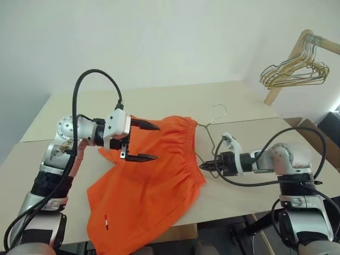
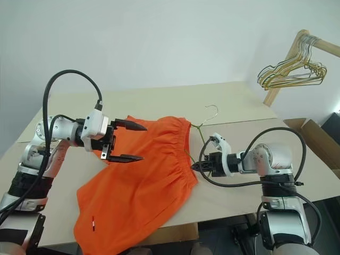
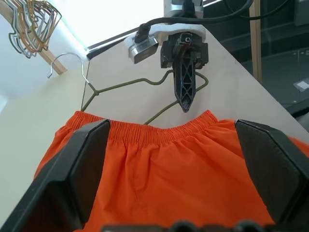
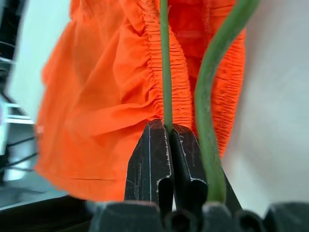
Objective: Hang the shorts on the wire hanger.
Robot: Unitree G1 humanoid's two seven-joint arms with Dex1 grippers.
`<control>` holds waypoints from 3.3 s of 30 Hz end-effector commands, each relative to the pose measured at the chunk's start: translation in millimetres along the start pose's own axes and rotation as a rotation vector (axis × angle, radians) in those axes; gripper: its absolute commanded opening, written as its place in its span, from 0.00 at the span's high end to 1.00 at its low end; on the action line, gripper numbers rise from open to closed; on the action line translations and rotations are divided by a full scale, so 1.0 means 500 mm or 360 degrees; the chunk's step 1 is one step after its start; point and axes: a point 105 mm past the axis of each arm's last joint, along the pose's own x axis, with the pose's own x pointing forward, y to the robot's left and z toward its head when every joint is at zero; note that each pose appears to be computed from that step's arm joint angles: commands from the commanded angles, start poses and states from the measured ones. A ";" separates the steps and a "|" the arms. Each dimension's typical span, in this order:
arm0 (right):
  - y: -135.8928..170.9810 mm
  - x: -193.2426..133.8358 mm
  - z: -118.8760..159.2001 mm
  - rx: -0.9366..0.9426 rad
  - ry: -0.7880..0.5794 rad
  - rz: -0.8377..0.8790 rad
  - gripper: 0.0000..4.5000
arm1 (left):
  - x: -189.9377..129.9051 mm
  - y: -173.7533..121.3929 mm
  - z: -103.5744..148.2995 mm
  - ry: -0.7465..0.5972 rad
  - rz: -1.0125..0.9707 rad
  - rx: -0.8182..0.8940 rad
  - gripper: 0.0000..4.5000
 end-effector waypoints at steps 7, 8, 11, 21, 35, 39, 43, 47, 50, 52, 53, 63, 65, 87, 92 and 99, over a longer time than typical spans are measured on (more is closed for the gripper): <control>0.126 0.003 0.075 -0.1208 -0.0096 -0.0150 1.00 | -0.048 0.147 0.090 0.0005 0.0127 0.0342 0.01; 0.136 0.009 0.071 -0.1306 -0.0080 -0.0142 1.00 | -0.052 0.156 0.098 0.0003 0.0121 0.0353 0.01; 0.156 0.025 0.063 -0.1525 -0.0048 -0.0134 1.00 | -0.060 0.167 0.108 0.0052 0.0046 0.0381 0.01; 0.158 0.026 0.058 -0.1727 0.0016 -0.0145 1.00 | -0.072 0.100 0.040 0.0401 -0.0333 0.0229 0.01; 0.154 0.020 0.064 -0.1739 0.0030 -0.0145 1.00 | -0.071 0.046 -0.043 0.0603 -0.0548 0.0101 0.01; 0.132 0.022 0.066 -0.1688 0.0058 -0.0207 1.00 | -0.081 0.039 -0.034 0.0591 -0.0550 0.0112 0.01; 0.116 0.021 0.081 -0.1614 0.0046 -0.0254 1.00 | -0.093 0.019 -0.027 0.0571 -0.0568 0.0096 0.01; 0.110 0.018 0.090 -0.1603 0.0035 -0.0279 1.00 | -0.097 -0.001 -0.025 0.0552 -0.0598 0.0056 0.01; 0.110 0.016 0.097 -0.1604 0.0024 -0.0281 1.00 | -0.095 -0.007 -0.030 0.0550 -0.0596 0.0040 0.01; 0.111 0.016 0.099 -0.1608 0.0024 -0.0282 1.00 | -0.091 0.002 -0.030 0.0540 -0.0563 0.0055 0.01; 0.111 0.016 0.099 -0.1609 0.0023 -0.0281 1.00 | -0.088 0.008 -0.029 0.0533 -0.0542 0.0069 0.01; 0.125 0.012 0.103 -0.1645 0.0016 -0.0250 1.00 | -0.054 0.018 -0.060 0.0572 -0.0512 0.0104 0.01; 0.126 0.011 0.106 -0.1652 0.0013 -0.0250 1.00 | -0.046 0.020 -0.073 0.0615 -0.0508 0.0132 0.01; 0.129 -0.010 0.108 -0.1615 0.0018 -0.0263 1.00 | -0.023 0.053 -0.107 0.0704 -0.0374 0.0195 0.69; 0.131 -0.021 0.115 -0.1551 -0.0006 -0.0244 1.00 | -0.031 0.053 -0.110 0.0712 -0.0358 0.0175 0.73; 0.140 -0.032 0.121 -0.1532 -0.0087 -0.0181 0.94 | -0.038 0.058 -0.112 0.0728 -0.0320 0.0167 0.76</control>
